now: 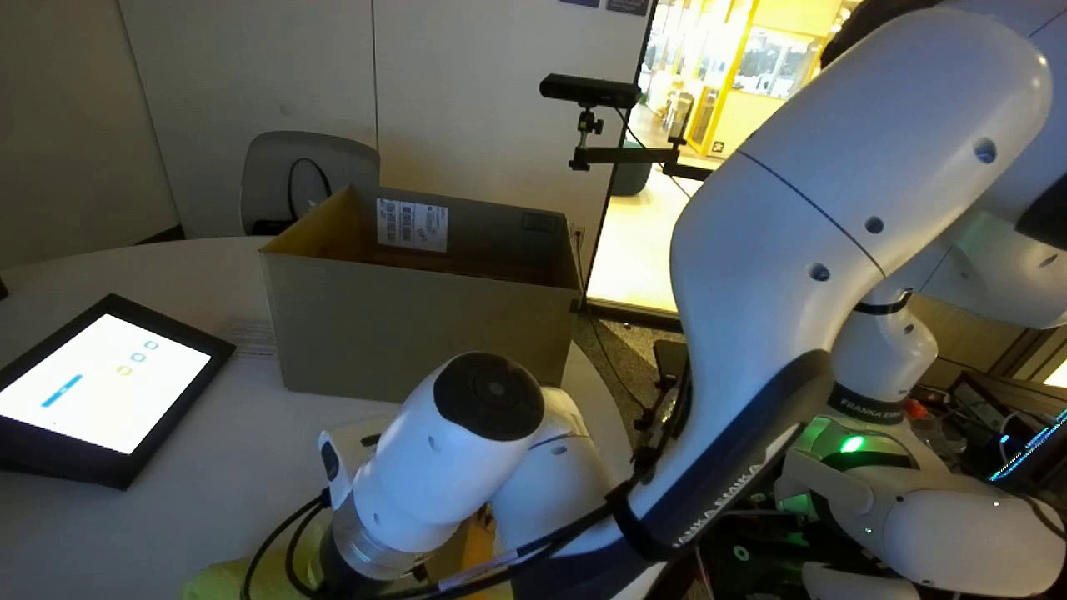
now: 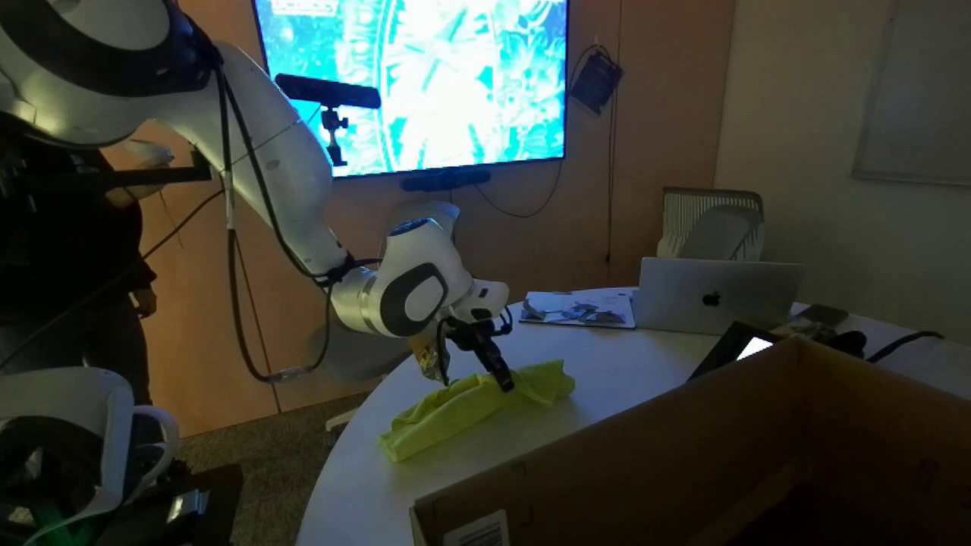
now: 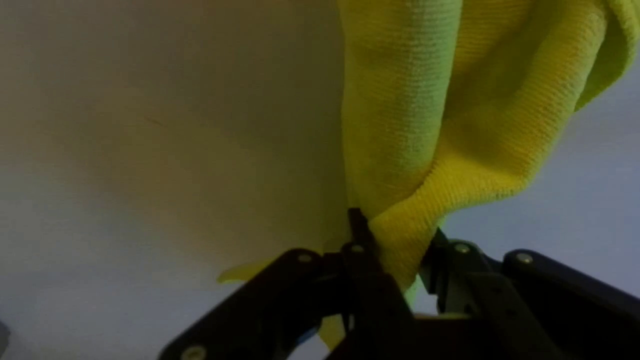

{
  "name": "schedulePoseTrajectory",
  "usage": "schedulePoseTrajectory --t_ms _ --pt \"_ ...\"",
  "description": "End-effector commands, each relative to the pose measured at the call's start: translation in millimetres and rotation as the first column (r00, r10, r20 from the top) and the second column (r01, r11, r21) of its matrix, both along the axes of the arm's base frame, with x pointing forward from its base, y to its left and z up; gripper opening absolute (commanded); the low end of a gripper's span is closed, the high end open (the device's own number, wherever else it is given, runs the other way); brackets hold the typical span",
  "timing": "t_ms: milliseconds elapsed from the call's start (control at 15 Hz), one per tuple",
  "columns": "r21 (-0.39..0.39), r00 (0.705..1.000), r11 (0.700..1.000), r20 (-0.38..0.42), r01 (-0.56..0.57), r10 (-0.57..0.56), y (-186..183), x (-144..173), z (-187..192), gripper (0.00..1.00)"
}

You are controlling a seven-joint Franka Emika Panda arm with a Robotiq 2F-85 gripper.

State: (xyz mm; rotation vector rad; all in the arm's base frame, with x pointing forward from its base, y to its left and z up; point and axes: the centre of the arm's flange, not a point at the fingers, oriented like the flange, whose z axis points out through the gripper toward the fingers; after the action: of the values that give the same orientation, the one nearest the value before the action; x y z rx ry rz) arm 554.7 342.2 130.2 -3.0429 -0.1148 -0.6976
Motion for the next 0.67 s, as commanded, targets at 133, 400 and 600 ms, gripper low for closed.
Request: schedulePoseTrajectory --t_ms 133,400,600 --pt "-0.072 0.989 0.986 0.002 -0.149 0.15 61 -14 -16 0.12" --pt "-0.122 0.978 0.97 -0.042 -0.208 0.205 82 -25 -36 0.13" --pt "-0.134 0.976 0.967 -0.052 -0.219 0.213 84 -24 -40 0.26"
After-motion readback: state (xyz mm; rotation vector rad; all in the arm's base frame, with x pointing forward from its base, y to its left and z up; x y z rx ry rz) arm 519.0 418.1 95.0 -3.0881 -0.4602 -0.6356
